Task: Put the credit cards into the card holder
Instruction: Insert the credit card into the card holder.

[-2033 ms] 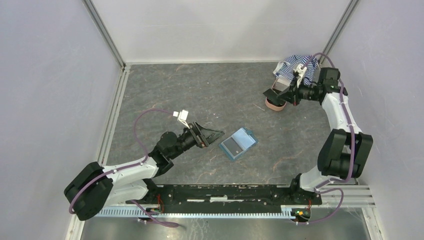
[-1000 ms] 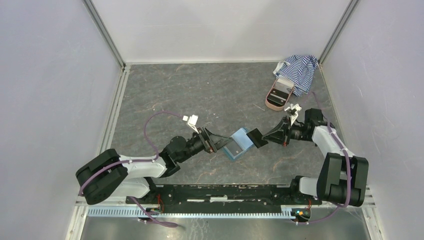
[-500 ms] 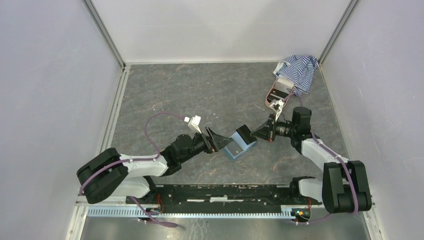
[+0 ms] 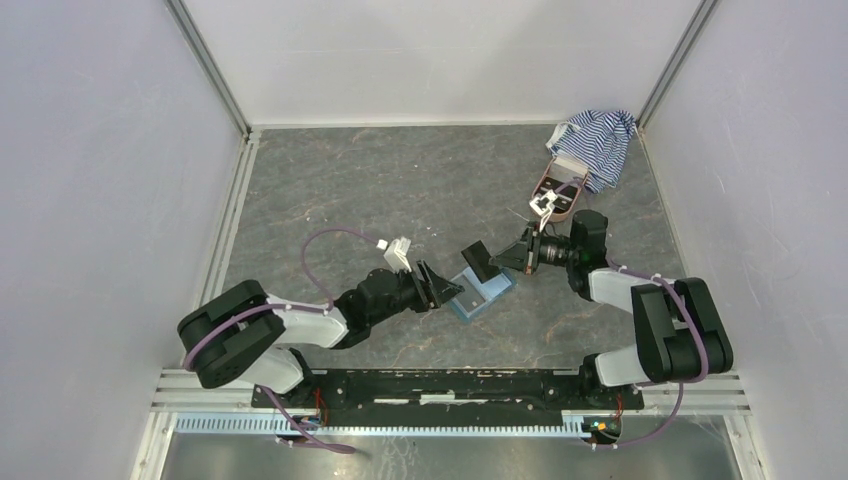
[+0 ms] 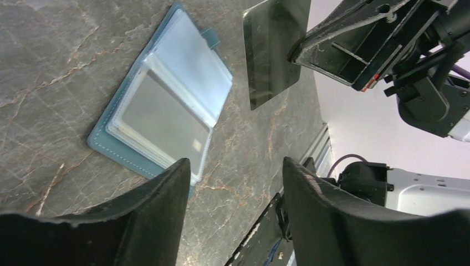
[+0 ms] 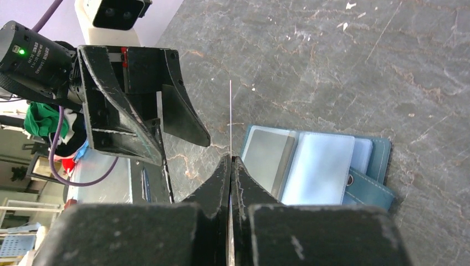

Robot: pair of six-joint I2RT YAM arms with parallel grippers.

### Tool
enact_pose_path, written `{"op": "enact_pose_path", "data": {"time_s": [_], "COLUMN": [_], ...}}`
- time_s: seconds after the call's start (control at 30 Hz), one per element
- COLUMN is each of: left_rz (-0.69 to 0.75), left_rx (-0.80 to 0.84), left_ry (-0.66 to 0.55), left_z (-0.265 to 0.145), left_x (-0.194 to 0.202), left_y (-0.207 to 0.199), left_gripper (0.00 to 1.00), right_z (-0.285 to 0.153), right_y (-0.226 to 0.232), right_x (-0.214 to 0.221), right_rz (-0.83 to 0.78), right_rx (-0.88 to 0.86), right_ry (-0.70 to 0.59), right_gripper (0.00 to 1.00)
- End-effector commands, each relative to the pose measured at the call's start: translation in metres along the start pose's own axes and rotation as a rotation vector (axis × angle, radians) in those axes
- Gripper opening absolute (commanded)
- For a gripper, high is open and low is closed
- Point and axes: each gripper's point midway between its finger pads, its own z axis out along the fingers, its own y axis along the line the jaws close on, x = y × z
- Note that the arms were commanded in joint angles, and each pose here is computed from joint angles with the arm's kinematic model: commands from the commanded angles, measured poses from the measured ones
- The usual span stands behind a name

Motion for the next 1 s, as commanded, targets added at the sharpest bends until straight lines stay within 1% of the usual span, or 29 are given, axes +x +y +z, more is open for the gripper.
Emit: {"op": "enact_pose_path", "data": {"time_s": [0.0,0.13,0.27,0.4,0.97], "left_rz": [-0.002,0.006,0.009,0.003,0.002], "left_rx": [0.018,-0.047,-0.073,-0.096,-0.106], "left_ry": [-0.026,-0.002,0.012,0.022,0.064], "left_z": [0.01,0.015,0.018,0.021,0.036], "left_x": [-0.007,-0.001,0.003,0.005,0.019], "left_y": [-0.009,0.006,0.012,0.018,0.03], "left_gripper": [0.65,0.58,0.52,0.45,0.42], "right_z": [0.001,0.001,0.0,0.001,0.004], "right_y": [-0.002,-0.01,-0.018,-0.022,-0.038], "right_x": [0.002,0.016,0.031,0.036,0.046], "right_rz": [0.007,0.048,0.101,0.129,0.169], "right_rx": [-0.004,0.023,0.041,0.049,0.071], "right_ry": [-0.012,0.014,0.043,0.055,0.084], "right_gripper": [0.0,0.0,0.0,0.0,0.0]}}
